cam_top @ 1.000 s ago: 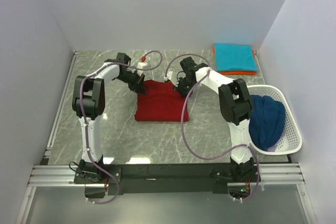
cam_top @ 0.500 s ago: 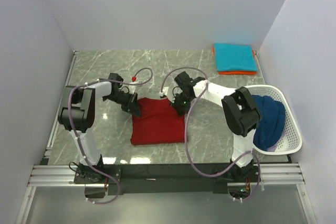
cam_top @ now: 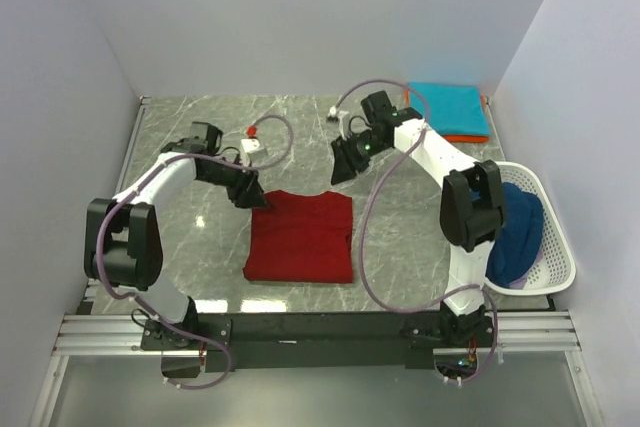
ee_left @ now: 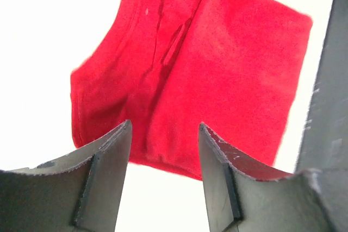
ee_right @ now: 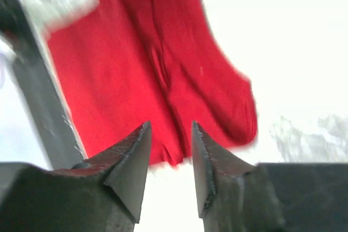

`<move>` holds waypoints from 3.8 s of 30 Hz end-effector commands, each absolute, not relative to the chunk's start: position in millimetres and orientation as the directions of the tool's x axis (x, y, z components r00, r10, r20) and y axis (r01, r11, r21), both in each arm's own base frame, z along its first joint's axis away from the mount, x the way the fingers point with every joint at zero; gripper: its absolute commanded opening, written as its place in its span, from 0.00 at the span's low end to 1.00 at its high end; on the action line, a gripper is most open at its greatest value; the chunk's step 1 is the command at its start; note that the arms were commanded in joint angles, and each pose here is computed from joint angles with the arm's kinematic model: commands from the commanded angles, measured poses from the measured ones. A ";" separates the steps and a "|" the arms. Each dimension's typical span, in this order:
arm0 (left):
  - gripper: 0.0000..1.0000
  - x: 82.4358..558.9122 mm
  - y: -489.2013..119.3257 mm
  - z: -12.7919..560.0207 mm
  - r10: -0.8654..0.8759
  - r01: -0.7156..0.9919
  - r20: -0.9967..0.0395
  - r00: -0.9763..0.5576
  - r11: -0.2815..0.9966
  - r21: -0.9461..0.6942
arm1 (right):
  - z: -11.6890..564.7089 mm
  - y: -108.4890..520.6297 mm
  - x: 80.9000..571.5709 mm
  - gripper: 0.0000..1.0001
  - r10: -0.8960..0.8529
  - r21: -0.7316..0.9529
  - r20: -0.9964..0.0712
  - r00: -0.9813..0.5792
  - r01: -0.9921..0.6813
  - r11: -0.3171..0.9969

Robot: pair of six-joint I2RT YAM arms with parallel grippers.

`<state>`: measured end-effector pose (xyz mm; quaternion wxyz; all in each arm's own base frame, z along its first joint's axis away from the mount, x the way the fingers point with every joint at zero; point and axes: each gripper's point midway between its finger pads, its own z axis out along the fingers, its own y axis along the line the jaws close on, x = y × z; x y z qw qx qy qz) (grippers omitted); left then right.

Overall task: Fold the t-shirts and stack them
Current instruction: Fold the tshirt

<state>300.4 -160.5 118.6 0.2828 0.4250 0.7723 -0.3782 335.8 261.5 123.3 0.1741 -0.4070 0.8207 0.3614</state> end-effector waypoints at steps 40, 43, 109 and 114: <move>0.26 290.1 -260.3 45.5 0.724 0.984 -0.675 -0.139 0.023 -0.179 | 32.3 371.2 353.0 0.29 -0.204 0.923 -0.092 -0.975 -0.161 0.351; 0.10 287.9 -259.6 51.3 0.723 0.986 -0.680 -0.126 0.014 -0.167 | 25.9 370.4 349.1 0.28 -0.210 0.924 -0.071 -0.975 -0.144 0.353; 0.34 386.8 -249.5 112.3 0.652 0.799 -0.671 0.354 0.162 0.579 | 57.3 315.2 419.3 0.48 -0.256 0.498 -0.456 -0.852 -0.483 0.720; 0.53 405.4 -242.9 150.5 0.616 0.807 -0.737 0.278 0.266 0.528 | 93.8 283.1 453.1 0.58 -0.293 0.314 -0.579 -0.761 -0.539 0.782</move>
